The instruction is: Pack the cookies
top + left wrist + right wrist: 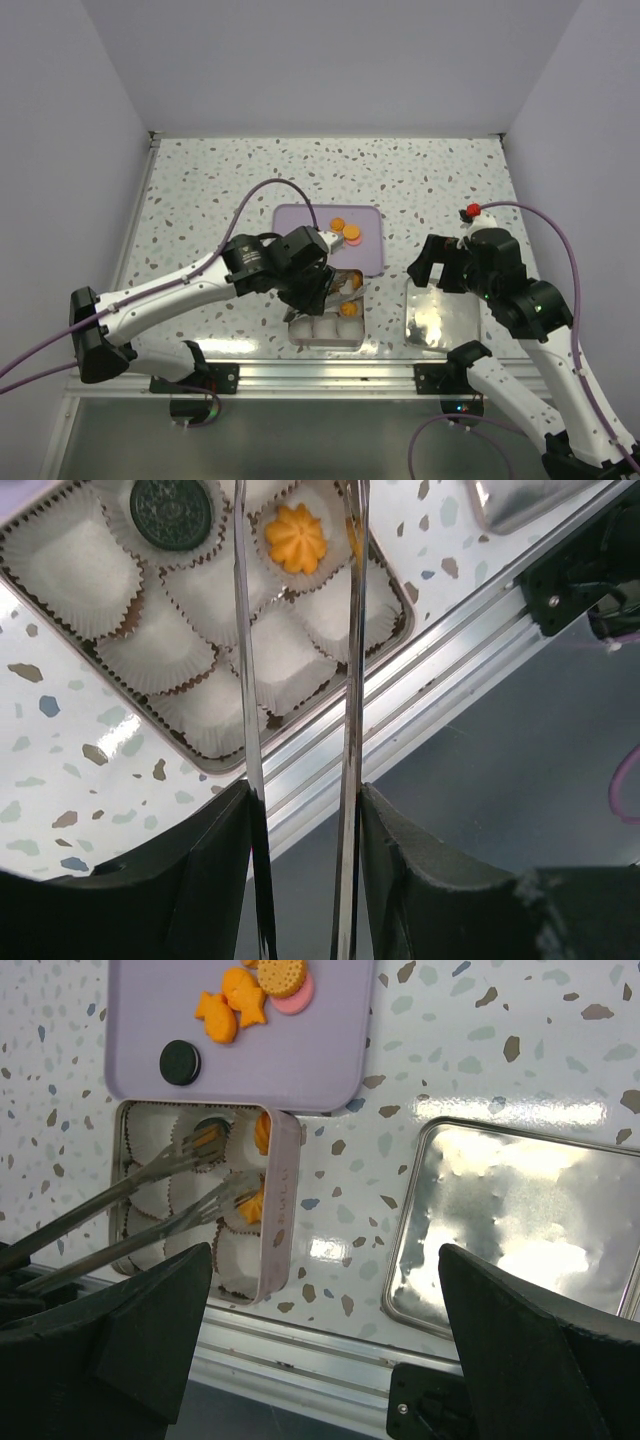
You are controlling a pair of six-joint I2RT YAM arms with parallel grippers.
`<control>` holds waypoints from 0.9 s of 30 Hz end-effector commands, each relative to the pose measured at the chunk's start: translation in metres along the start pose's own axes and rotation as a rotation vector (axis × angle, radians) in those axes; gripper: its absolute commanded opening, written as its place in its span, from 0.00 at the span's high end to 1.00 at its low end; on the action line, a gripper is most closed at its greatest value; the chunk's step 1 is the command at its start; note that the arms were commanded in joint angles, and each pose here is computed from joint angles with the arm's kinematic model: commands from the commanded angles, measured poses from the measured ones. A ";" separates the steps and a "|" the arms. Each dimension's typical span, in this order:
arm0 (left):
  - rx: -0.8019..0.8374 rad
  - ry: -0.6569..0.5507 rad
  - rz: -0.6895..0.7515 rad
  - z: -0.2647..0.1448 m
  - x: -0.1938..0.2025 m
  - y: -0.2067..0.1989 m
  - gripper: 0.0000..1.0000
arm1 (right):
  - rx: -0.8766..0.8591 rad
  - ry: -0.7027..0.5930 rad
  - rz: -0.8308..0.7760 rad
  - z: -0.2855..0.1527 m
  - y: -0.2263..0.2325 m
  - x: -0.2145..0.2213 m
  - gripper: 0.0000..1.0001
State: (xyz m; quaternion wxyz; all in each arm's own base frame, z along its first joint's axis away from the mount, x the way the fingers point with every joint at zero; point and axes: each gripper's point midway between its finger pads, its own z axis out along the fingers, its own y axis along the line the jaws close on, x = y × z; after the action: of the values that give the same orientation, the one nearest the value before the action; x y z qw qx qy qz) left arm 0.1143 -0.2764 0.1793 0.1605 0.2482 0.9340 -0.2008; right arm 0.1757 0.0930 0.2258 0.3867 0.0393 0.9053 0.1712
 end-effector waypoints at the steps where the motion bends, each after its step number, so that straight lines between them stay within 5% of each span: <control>1: 0.003 -0.098 0.012 -0.023 -0.028 -0.009 0.51 | -0.017 -0.022 -0.007 0.002 0.004 -0.006 0.01; 14: -0.125 -0.143 -0.061 -0.036 -0.064 0.031 0.51 | -0.015 -0.023 -0.003 0.002 0.004 -0.006 0.01; 27: -0.270 -0.080 -0.092 0.006 -0.093 0.068 0.49 | -0.002 -0.033 -0.007 -0.002 0.003 -0.011 0.01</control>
State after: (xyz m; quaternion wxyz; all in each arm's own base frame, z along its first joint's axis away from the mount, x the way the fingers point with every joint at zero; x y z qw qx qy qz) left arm 0.2148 -0.2581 0.1803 0.1967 0.1652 0.9618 -0.0946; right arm 0.1761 0.0929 0.2253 0.3858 0.0394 0.9059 0.1702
